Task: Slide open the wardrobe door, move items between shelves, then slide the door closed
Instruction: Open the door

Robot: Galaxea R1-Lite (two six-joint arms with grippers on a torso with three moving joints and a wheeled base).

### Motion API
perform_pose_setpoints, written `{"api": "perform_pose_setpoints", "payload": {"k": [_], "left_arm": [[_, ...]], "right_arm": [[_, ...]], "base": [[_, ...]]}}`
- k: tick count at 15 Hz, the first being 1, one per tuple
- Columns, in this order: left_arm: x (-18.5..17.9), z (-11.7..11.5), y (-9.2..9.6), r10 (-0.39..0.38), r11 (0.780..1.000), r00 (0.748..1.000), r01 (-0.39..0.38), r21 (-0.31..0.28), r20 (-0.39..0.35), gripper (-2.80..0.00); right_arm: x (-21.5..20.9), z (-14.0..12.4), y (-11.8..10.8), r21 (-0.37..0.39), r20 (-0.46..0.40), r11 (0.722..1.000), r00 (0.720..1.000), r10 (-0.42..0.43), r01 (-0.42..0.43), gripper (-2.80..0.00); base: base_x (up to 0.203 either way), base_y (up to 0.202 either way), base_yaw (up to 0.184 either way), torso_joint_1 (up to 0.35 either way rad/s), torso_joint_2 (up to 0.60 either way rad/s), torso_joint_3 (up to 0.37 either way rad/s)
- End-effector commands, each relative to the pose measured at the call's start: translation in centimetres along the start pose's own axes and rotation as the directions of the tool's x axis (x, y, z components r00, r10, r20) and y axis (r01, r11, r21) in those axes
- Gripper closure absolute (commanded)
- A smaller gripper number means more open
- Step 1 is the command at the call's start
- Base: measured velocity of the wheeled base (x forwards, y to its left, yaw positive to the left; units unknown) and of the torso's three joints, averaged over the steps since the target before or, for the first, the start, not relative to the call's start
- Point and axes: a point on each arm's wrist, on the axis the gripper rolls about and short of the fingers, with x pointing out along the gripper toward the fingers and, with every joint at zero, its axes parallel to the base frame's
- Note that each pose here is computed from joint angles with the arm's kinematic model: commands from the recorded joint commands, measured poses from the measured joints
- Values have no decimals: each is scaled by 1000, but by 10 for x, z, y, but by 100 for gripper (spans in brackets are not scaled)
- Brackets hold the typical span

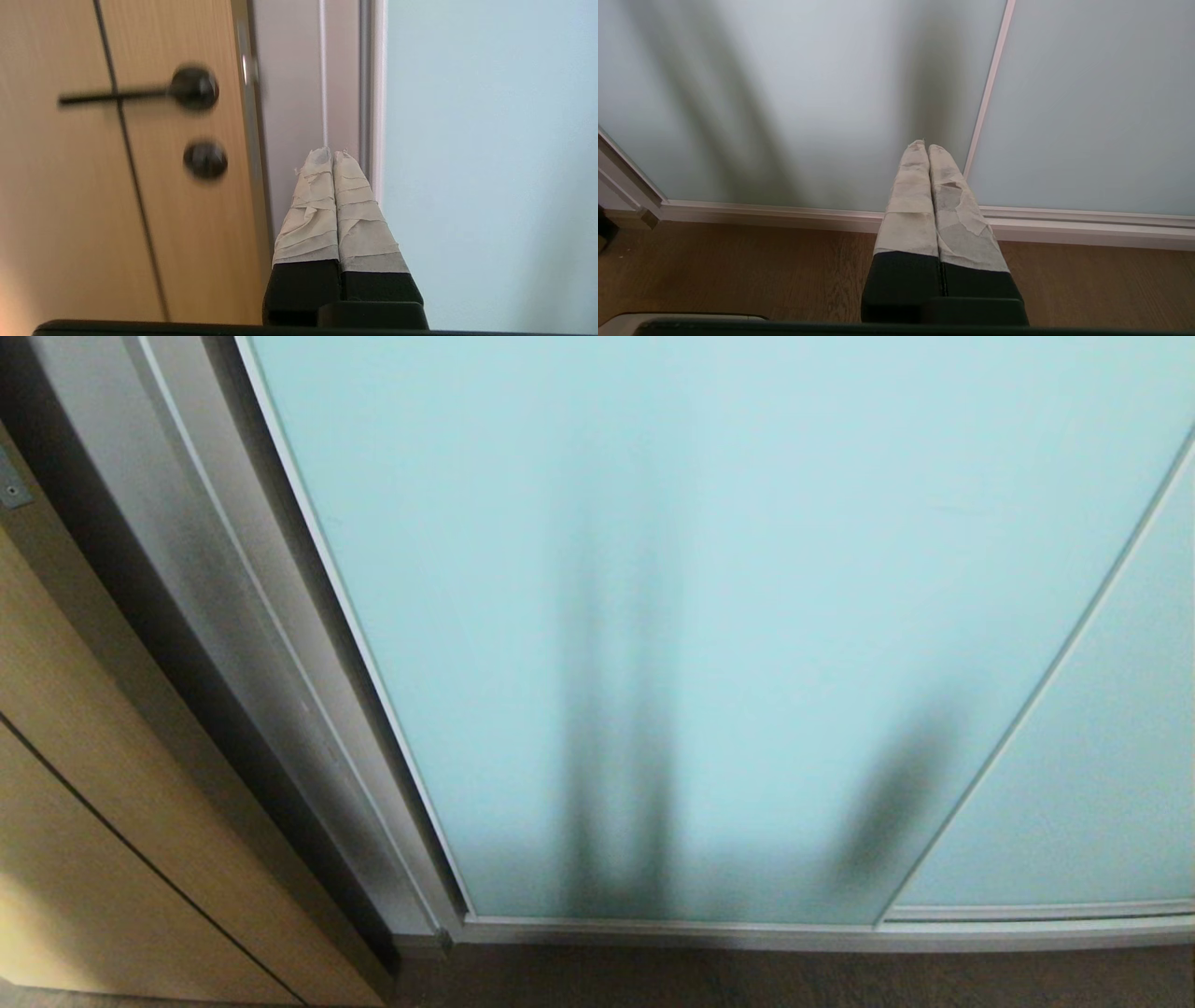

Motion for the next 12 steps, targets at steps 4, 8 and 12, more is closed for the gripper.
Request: {"api": "perform_pose_setpoints", "payload": {"k": [4, 8, 12], "left_arm": [[66, -41, -14, 11, 1000, 999, -11, 8, -33, 0], [96, -58, -21, 10, 1000, 999, -10, -5, -39, 0], [120, -79, -27, -1, 1000, 996, -1, -21, -90, 0]], "right_arm": [[0, 0, 0, 0, 1, 1000, 1000, 0, 0, 0], [0, 0, 0, 0, 1, 1000, 1000, 0, 0, 0], [0, 0, 0, 0, 1, 1000, 1000, 0, 0, 0]], "base": [[0, 0, 0, 0, 0, 0], [0, 0, 0, 0, 0, 0], [0, 0, 0, 0, 0, 0]]}}
